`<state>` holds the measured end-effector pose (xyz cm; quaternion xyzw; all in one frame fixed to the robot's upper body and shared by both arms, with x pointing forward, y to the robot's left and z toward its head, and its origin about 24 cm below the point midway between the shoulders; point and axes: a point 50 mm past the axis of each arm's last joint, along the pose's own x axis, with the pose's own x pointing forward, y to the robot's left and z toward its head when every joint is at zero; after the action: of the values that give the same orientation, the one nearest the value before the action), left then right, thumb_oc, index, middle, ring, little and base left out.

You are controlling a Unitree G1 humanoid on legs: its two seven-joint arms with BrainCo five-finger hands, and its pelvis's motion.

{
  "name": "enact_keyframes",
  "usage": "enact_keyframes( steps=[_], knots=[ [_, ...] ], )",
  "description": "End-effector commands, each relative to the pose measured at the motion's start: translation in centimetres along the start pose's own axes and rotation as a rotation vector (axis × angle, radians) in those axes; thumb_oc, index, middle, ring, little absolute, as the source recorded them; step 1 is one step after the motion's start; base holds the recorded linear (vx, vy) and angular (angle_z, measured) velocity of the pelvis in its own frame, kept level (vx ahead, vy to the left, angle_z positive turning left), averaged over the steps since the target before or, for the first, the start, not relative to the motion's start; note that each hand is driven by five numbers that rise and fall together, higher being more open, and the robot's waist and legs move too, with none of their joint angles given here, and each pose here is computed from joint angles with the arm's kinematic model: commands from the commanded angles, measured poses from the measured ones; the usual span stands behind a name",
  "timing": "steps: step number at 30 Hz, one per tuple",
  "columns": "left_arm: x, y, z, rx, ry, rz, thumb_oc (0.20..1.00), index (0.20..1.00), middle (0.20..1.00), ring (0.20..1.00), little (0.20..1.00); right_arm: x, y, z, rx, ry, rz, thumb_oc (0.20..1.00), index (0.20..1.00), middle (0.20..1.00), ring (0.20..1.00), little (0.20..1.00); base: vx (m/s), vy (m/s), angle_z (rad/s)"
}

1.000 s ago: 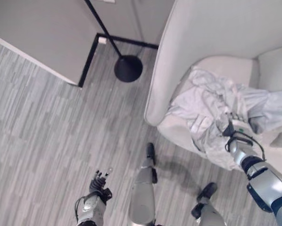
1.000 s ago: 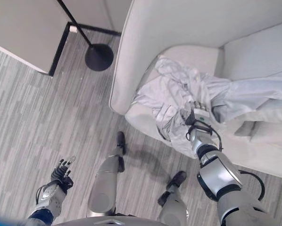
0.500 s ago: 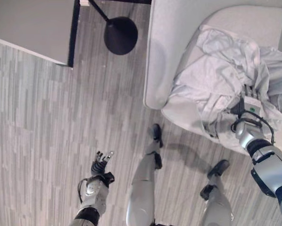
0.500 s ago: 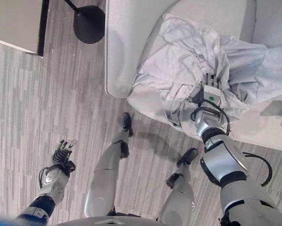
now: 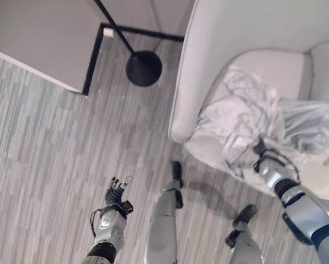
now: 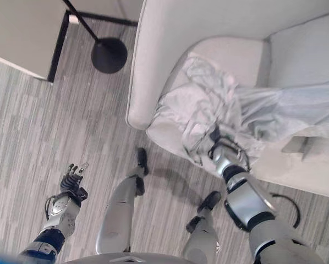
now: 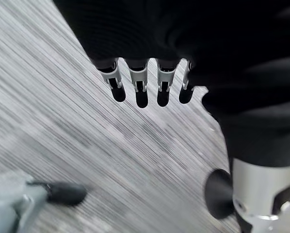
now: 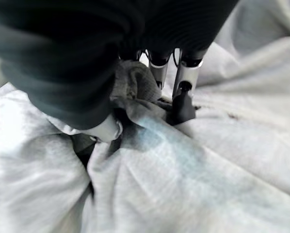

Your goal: Hang the clothes on the sofa on the clothes rack.

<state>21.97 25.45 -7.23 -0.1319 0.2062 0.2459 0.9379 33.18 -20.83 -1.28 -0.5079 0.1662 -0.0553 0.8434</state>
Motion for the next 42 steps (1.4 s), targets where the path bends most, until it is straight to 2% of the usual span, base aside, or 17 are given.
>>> enact_keyframes(
  steps=[1,6,9,15,21,23,24,26,27,28,30,31,33,34,36,40,42],
  knots=[
    [-1.1,2.5,-1.4,0.058,0.036,0.071,1.000,1.000,1.000,1.000,1.000,-0.9,1.0,-1.8,0.149,0.076,-0.001,0.200,0.200,0.200,0.200,0.200,0.05,-0.095,-0.17],
    [-1.8,3.2,-2.6,0.056,0.077,0.099,1.000,1.000,1.000,1.000,1.000,-2.0,1.8,-2.7,0.406,0.137,-0.023,0.200,0.200,0.200,0.200,0.200,0.04,-0.087,-0.15],
    [-2.4,3.8,-3.3,0.064,0.112,0.109,1.000,1.000,1.000,1.000,1.000,-1.9,-1.5,-0.3,0.694,-0.007,-0.127,0.200,0.200,0.200,0.200,0.200,0.06,-0.101,-0.20],
    [-2.6,3.0,-3.3,0.059,0.106,0.074,1.000,1.000,1.000,1.000,1.000,-1.2,-5.3,1.6,0.826,-0.097,-0.233,0.200,0.200,0.200,0.200,0.200,0.03,-0.022,-0.11],
    [-3.2,1.2,-3.3,0.036,0.107,-0.023,1.000,1.000,1.000,1.000,1.000,-1.2,-10.7,4.4,0.895,-0.275,-0.347,0.200,0.200,0.200,0.200,0.200,-0.02,0.015,-0.14],
    [-3.3,0.8,-3.2,0.077,0.102,-0.066,1.000,1.000,1.000,1.000,1.000,-1.1,-13.7,5.5,0.913,-0.347,-0.417,0.200,0.200,0.200,0.200,0.200,0.02,0.006,0.00],
    [-3.3,0.7,-3.2,0.076,0.100,-0.068,1.000,1.000,1.000,1.000,1.000,-1.1,-13.8,5.5,0.913,-0.349,-0.418,0.200,0.200,0.200,0.200,0.200,0.00,0.000,0.00],
    [-3.1,0.1,-2.7,0.107,0.089,-0.106,1.000,1.000,1.000,1.000,1.000,-1.2,-17.3,7.5,0.940,-0.441,-0.493,0.200,0.200,0.200,0.200,0.200,-0.04,0.024,-0.05],
    [-3.1,0.1,-2.7,0.107,0.089,-0.106,1.000,1.000,1.000,1.000,1.000,-1.2,-17.4,7.5,0.940,-0.442,-0.494,0.200,0.200,0.200,0.200,0.200,-0.01,0.021,-0.10],
    [-3.1,-0.3,-2.5,0.116,0.082,-0.128,1.000,1.000,1.000,1.000,1.000,-1.4,-19.0,8.4,0.937,-0.487,-0.526,0.200,0.200,0.200,0.200,0.200,-0.02,0.029,-0.07],
    [-2.8,-1.8,-1.7,0.189,0.046,-0.199,1.000,1.000,1.000,1.000,1.000,-2.3,-23.4,11.0,0.920,-0.604,-0.633,0.200,0.200,0.200,0.200,0.200,-0.01,0.030,-0.02],
    [-2.8,-1.9,-1.6,0.187,0.043,-0.200,1.000,1.000,1.000,1.000,1.000,-2.3,-23.5,11.1,0.920,-0.607,-0.636,0.200,0.200,0.200,0.200,0.200,0.00,0.000,0.00],
    [-2.1,-3.7,0.1,0.307,-0.046,-0.247,1.000,1.000,1.000,1.000,1.000,-4.2,-27.7,13.9,0.904,-0.741,-0.735,0.200,0.200,0.200,0.200,0.200,-0.04,0.041,-0.02],
    [-2.1,-3.8,0.2,0.306,-0.047,-0.247,1.000,1.000,1.000,1.000,1.000,-4.2,-27.7,14.0,0.903,-0.743,-0.736,0.200,0.200,0.200,0.200,0.200,0.04,0.016,0.00],
    [-1.2,-6.3,2.5,0.436,-0.187,-0.281,1.000,1.000,1.000,1.000,1.000,-6.2,-31.1,16.3,0.898,-0.842,-0.828,0.200,0.200,0.200,0.200,0.200,0.00,0.000,0.00],
    [-0.6,-9.5,4.2,0.512,-0.304,-0.310,1.000,1.000,1.000,1.000,1.000,-7.8,-34.6,19.9,0.924,-0.925,-0.872,0.200,0.200,0.200,0.200,0.200,0.00,0.000,-0.02],
    [-0.2,-10.4,4.6,0.550,-0.329,-0.312,1.000,1.000,1.000,1.000,1.000,-8.1,-35.2,21.0,0.939,-0.944,-0.867,0.200,0.200,0.200,0.200,0.200,-0.01,0.003,-0.07]
  ],
)
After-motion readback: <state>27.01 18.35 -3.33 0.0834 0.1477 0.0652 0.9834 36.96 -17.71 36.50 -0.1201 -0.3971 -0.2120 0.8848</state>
